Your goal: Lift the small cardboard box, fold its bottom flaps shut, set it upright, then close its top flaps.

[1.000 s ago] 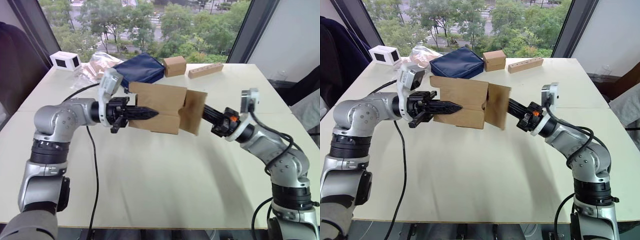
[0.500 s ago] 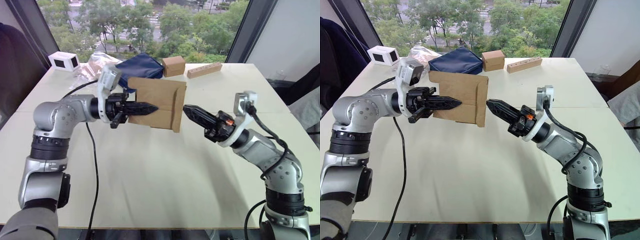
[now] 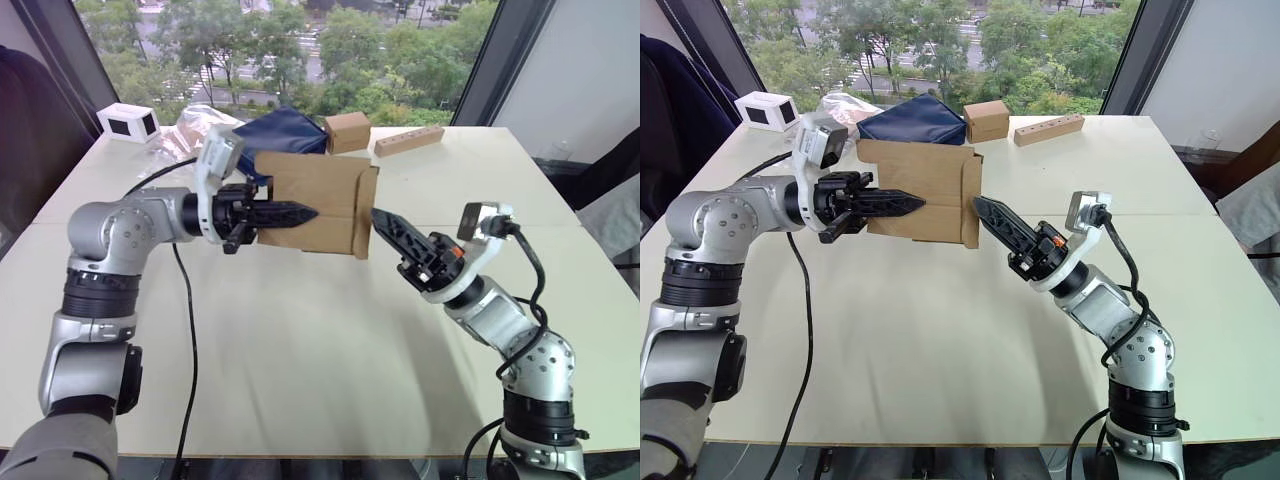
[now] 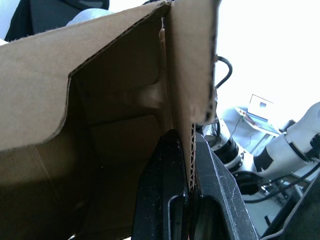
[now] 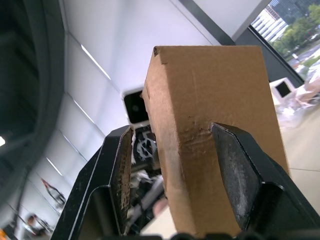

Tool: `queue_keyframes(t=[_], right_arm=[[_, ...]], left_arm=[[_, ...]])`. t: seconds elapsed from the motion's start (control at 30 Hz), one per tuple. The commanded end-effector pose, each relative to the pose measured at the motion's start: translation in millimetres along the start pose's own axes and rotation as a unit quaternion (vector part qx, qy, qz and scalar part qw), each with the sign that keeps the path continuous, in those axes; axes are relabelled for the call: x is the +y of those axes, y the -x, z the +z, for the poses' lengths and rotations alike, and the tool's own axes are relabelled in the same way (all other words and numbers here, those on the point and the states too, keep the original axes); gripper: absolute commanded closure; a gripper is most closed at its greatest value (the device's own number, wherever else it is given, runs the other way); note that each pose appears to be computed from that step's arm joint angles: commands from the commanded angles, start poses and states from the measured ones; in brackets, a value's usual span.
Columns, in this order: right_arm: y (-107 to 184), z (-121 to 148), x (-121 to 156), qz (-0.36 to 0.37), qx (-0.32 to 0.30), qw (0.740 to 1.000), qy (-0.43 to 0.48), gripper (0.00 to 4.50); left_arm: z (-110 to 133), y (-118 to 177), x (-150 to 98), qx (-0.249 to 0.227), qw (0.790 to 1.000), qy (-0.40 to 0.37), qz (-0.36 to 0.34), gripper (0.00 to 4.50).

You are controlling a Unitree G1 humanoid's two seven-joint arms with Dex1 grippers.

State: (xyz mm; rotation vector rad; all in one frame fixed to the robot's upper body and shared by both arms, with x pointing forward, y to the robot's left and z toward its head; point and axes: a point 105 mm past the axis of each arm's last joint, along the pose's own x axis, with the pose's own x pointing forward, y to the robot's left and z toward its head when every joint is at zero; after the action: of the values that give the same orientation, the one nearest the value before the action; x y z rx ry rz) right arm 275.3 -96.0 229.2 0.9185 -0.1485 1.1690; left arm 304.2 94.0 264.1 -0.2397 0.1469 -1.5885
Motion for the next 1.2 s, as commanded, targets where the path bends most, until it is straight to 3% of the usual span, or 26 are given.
queue_keyframes(t=[0.03,0.43,0.6,1.2], right_arm=[[0,4,4,0.006,-0.016,1.000,0.006,1.91],[4,7,-9,-0.028,-0.027,0.999,0.011,1.91],[3,8,-9,-0.027,-0.036,0.999,0.010,3.45],[-12,3,-2,-0.010,-0.053,0.999,0.007,3.45]], left_arm=[[16,2,-9,-0.017,0.999,-0.026,-0.010,4.50],[16,2,-10,-0.019,0.999,-0.026,-0.012,4.50],[16,2,-10,-0.020,0.999,-0.025,-0.013,4.50],[11,-5,-8,-0.024,0.999,-0.022,-0.019,4.50]])
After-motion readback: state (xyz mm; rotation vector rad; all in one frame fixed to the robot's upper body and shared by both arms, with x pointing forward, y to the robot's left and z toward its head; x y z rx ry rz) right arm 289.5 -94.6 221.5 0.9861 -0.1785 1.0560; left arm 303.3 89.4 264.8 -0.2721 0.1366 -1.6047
